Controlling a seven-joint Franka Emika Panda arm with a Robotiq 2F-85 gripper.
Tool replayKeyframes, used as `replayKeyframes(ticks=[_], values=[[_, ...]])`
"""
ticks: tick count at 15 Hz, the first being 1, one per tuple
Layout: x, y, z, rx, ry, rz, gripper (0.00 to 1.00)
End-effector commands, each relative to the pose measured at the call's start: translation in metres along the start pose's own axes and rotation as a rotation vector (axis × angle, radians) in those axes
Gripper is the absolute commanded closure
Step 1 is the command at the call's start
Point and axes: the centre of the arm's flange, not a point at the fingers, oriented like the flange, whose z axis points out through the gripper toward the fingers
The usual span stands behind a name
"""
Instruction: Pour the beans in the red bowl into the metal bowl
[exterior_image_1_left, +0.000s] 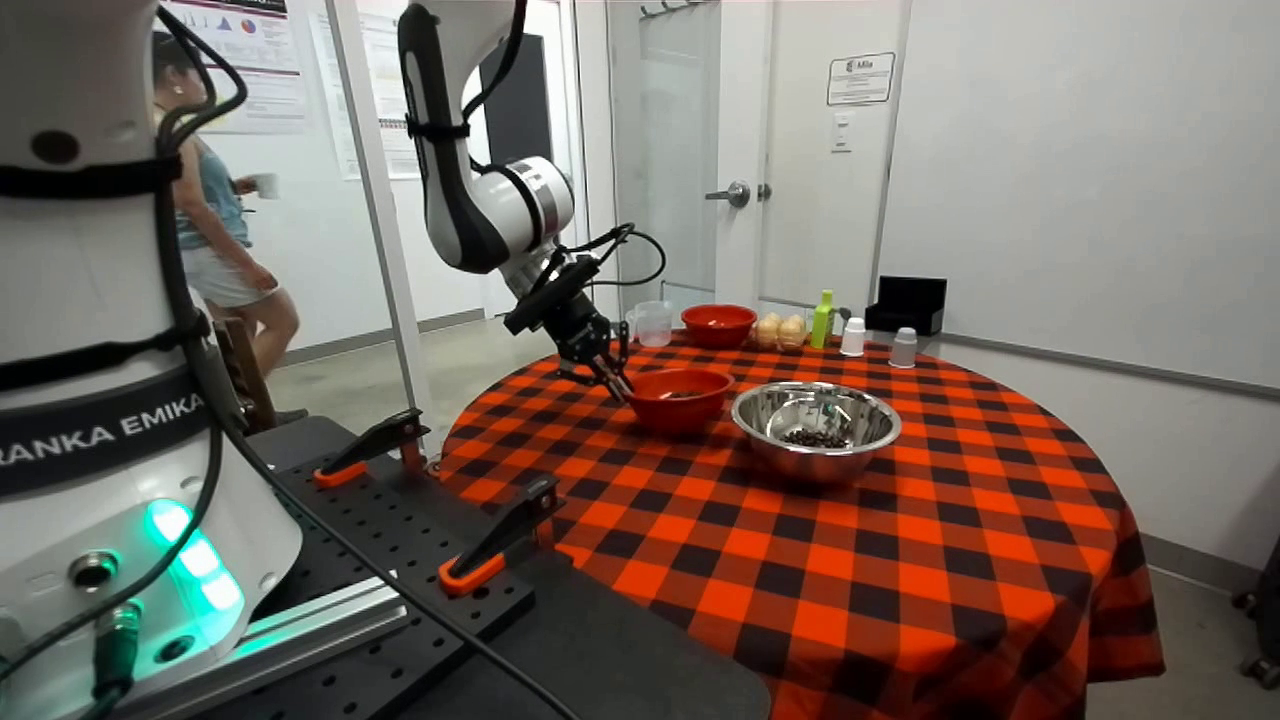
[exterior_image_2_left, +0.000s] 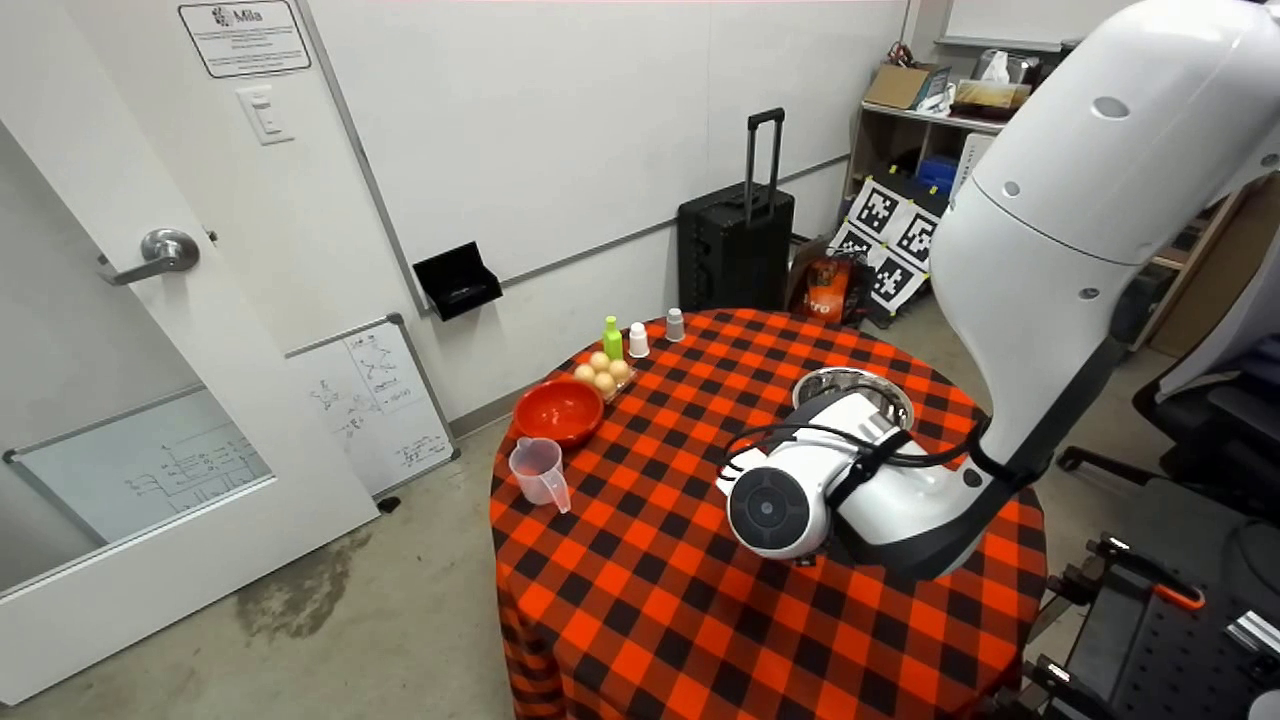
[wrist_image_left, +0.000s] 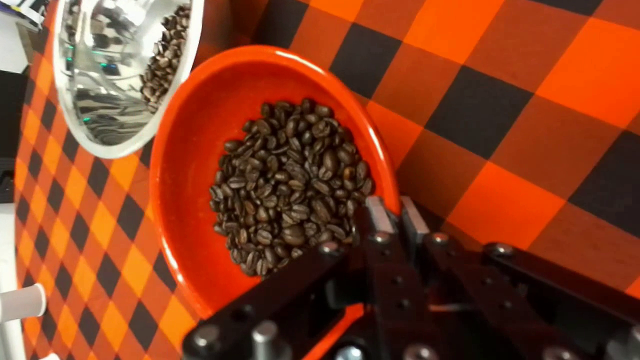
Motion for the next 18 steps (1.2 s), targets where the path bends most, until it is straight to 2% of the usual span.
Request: replayKeyframes(ticks=[1,5,8,9,10,14,18], values=[[0.009,0.0,-0.004,0.08,0.031,0.035,0.98],[0.013,-0.004,-0.01,0.19,0.028,0.111,0.98],[0.014,-0.007,-0.011,0.199,0.032,0.136,0.98],[0.014,-0.006,-0.012,0.2,0.031,0.143,0.68],[0.014,-0.005,-0.014,0.198,0.035,0.149,0.66],[0.011,0.01,-0.032,0.192,0.069,0.181,0.37],[-0.005,0.044,-0.064,0.219,0.076,0.272,0.08]])
